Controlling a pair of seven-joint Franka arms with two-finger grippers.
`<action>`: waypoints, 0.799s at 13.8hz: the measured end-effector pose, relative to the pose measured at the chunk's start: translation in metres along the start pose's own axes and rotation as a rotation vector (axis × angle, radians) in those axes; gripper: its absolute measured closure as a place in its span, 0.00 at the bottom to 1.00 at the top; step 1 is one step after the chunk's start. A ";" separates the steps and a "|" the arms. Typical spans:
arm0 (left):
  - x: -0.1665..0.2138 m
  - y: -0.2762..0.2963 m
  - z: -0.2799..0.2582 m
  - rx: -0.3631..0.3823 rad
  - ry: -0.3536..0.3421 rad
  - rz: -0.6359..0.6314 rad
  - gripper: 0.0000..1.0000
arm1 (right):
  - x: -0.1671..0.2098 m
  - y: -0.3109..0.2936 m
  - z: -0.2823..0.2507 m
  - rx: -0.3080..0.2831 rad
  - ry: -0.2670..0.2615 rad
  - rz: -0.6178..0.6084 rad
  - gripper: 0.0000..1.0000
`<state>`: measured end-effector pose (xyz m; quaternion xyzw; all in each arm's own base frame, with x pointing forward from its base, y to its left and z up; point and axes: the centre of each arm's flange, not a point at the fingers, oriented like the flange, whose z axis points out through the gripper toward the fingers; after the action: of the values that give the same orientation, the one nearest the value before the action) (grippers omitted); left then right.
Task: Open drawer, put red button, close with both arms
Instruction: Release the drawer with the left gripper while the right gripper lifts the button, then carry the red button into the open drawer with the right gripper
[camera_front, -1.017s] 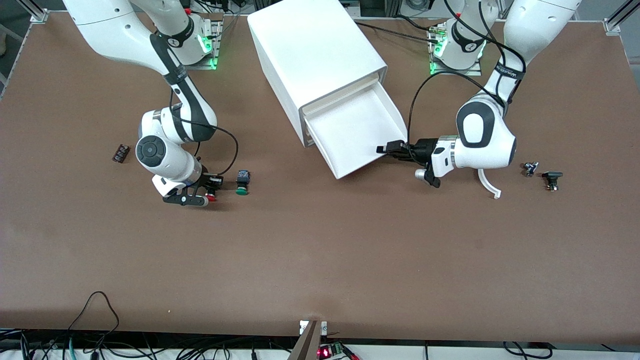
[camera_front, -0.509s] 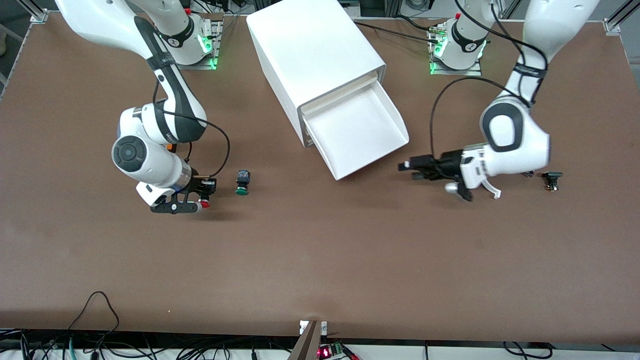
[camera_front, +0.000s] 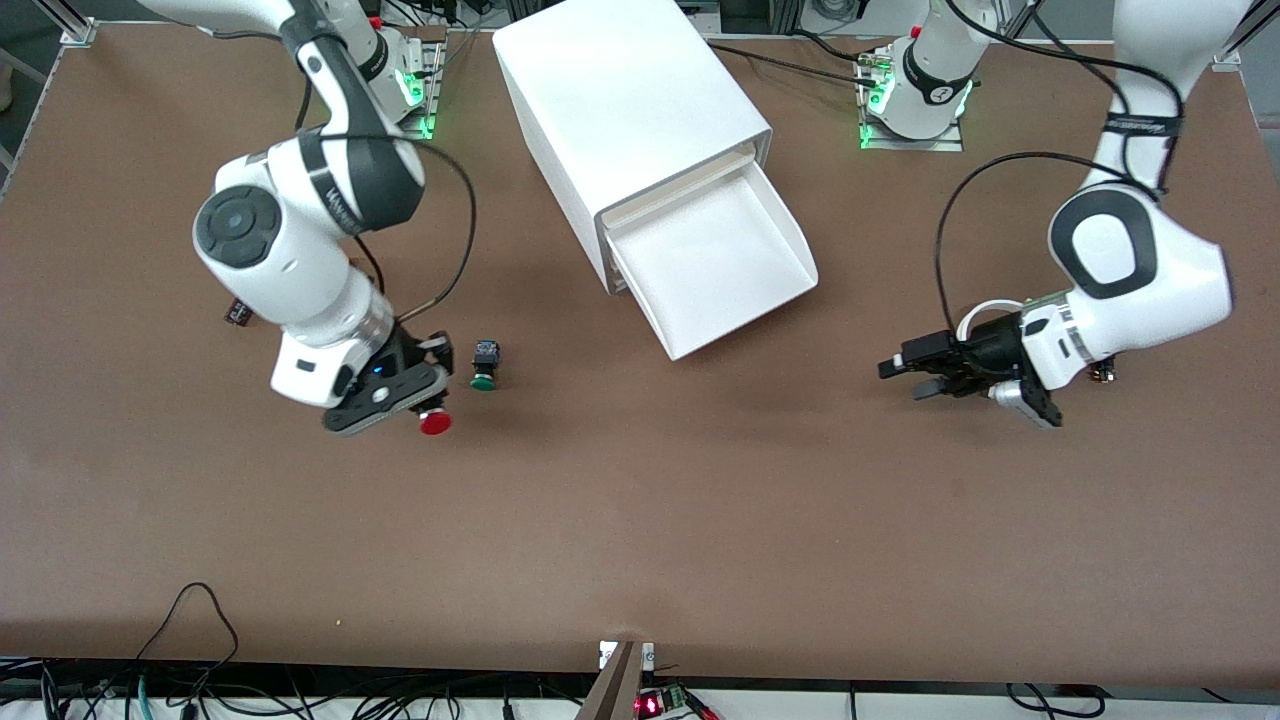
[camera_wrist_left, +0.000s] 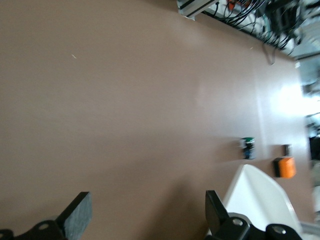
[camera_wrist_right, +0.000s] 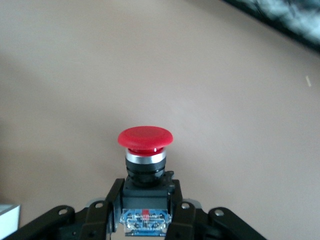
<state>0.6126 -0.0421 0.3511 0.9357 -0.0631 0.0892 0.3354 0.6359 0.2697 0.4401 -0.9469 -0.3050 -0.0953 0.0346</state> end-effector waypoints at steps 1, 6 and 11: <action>0.008 0.002 -0.023 0.067 -0.002 0.061 0.00 | 0.011 -0.025 -0.010 0.018 0.027 -0.115 0.59; 0.027 0.031 -0.121 0.401 -0.115 0.339 0.00 | 0.034 -0.179 -0.020 0.088 0.076 -0.479 0.59; 0.004 0.085 -0.184 0.568 -0.191 0.221 0.00 | 0.036 -0.243 0.004 0.123 0.074 -0.802 0.59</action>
<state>0.5784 0.0098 0.5437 0.9836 -0.1681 0.0510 0.0418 0.5233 0.4886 0.4451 -0.7450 -0.6539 -0.1166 0.0622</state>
